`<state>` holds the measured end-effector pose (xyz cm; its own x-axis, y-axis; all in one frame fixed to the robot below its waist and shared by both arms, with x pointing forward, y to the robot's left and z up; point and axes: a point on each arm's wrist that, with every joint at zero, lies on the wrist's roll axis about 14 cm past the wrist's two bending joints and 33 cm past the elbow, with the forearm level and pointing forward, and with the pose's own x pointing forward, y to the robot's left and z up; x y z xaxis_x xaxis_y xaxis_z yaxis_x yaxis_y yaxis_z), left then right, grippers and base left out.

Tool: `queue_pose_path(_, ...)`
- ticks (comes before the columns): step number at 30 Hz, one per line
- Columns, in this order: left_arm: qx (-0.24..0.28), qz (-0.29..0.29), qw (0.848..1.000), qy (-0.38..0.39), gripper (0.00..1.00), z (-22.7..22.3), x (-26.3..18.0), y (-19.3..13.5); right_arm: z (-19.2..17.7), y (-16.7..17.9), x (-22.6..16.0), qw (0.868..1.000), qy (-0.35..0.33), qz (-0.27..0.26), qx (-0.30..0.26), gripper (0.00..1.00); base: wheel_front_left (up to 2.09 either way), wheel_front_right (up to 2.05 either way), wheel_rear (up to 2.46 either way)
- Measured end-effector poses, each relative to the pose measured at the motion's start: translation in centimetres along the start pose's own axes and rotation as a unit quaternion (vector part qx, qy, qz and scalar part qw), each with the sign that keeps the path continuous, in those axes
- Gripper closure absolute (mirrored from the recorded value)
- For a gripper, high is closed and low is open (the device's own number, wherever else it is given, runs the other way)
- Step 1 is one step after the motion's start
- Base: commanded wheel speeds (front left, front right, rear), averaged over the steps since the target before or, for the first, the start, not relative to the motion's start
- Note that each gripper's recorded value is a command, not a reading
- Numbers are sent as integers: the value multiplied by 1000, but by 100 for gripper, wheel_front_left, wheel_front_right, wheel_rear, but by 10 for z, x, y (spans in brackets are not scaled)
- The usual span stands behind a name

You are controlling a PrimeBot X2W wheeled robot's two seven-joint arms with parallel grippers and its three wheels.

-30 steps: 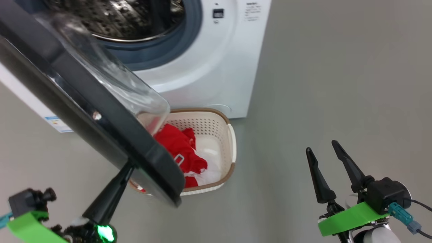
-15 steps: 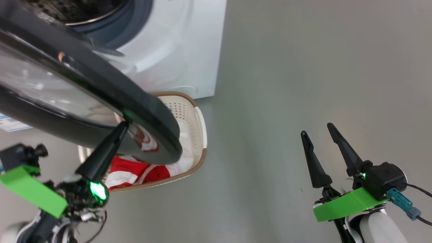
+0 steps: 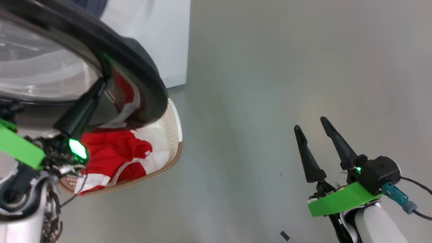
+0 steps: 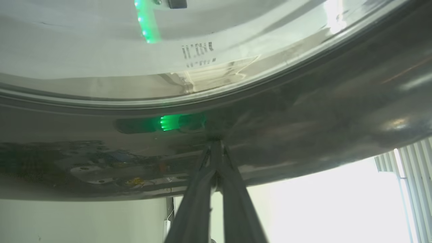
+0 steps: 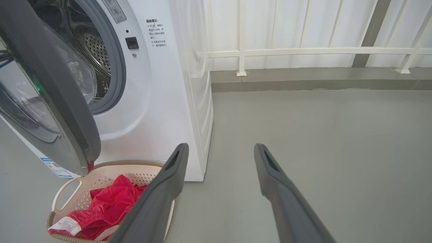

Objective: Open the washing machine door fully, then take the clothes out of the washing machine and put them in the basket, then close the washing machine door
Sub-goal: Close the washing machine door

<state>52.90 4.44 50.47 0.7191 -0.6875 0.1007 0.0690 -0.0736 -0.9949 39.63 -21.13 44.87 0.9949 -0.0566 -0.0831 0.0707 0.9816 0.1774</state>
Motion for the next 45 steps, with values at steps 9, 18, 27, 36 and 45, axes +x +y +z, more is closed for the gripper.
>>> queue_pose_path(9, -9, -1, 1000, 6, 100, 14, 32, 4, -1, -7, -1, 1000, 4, -10, -3, 0, 0, 0, 0)
queue_pose_path(18, -8, -6, 1000, -9, 100, 28, 38, 1, -2, -9, 2, 1000, 3, -14, 6, 0, 0, 0, 0)
queue_pose_path(27, -7, 2, 1000, 5, 100, 21, 42, -3, 3, -2, 4, 1000, -3, -3, 11, 0, 0, 0, 0)
queue_pose_path(36, -1, 4, 1000, 6, 100, 22, 51, -14, 13, -4, -4, 1000, -14, -7, 13, 0, 0, 0, 0)
queue_pose_path(45, 14, -13, 1000, -6, 100, 21, 41, -38, 25, -2, -13, 999, -31, -4, 17, 0, 0, 0, 0)
